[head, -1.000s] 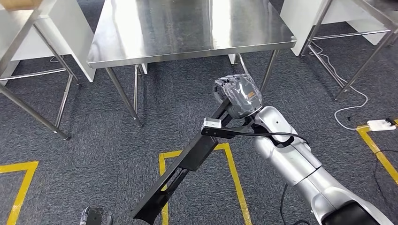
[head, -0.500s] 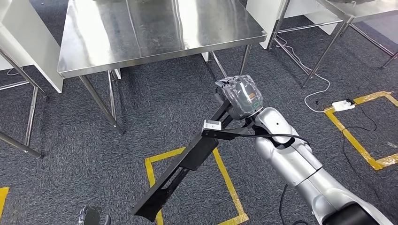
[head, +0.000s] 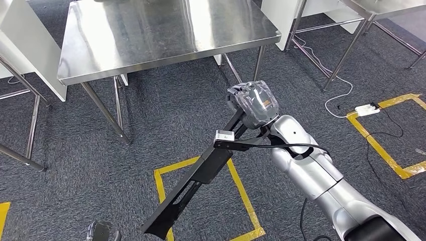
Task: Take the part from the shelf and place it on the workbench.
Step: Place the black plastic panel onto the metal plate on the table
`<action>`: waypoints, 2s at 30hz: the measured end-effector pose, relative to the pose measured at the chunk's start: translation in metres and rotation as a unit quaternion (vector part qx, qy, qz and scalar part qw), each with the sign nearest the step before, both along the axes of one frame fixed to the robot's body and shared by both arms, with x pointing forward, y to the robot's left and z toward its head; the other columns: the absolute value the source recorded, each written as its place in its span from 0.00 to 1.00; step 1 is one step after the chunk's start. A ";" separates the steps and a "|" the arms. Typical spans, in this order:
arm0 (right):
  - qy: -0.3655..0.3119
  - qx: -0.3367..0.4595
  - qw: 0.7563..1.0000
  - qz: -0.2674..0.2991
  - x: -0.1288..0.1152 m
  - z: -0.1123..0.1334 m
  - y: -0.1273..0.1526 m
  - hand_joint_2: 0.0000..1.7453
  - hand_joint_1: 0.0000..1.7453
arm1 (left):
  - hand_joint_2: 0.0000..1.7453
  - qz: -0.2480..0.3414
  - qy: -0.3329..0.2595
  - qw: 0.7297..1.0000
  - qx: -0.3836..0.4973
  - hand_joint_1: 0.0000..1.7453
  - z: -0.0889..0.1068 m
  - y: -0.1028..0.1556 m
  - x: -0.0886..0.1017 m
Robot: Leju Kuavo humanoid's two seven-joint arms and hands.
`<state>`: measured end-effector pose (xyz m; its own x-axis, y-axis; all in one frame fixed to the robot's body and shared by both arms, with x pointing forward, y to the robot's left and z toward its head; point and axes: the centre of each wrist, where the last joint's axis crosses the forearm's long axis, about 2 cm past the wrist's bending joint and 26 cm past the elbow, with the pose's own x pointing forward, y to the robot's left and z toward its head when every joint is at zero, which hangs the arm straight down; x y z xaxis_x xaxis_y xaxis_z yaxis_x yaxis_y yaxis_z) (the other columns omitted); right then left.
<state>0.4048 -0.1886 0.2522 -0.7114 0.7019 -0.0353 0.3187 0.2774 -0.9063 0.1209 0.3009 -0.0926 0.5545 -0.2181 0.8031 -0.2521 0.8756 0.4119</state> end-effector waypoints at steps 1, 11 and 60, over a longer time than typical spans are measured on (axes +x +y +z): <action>0.000 0.000 1.000 0.000 0.000 0.000 0.000 1.00 0.93 | 1.00 0.000 0.000 1.000 0.000 0.00 0.000 0.000 0.000; 0.001 -0.002 1.000 0.002 0.000 0.001 0.000 1.00 0.93 | 1.00 -0.002 0.000 1.000 0.001 0.00 0.000 0.000 0.000; 0.003 -0.017 1.000 0.003 -0.006 -0.007 -0.002 1.00 0.93 | 1.00 -0.011 0.004 1.000 0.005 0.00 -0.001 -0.001 -0.005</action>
<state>0.3985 -0.1906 0.2453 -0.7155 0.6964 -0.0558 0.3125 0.2475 -0.9171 0.1155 0.3003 -0.0939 0.5556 -0.2380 0.7967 -0.2302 0.8767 0.4224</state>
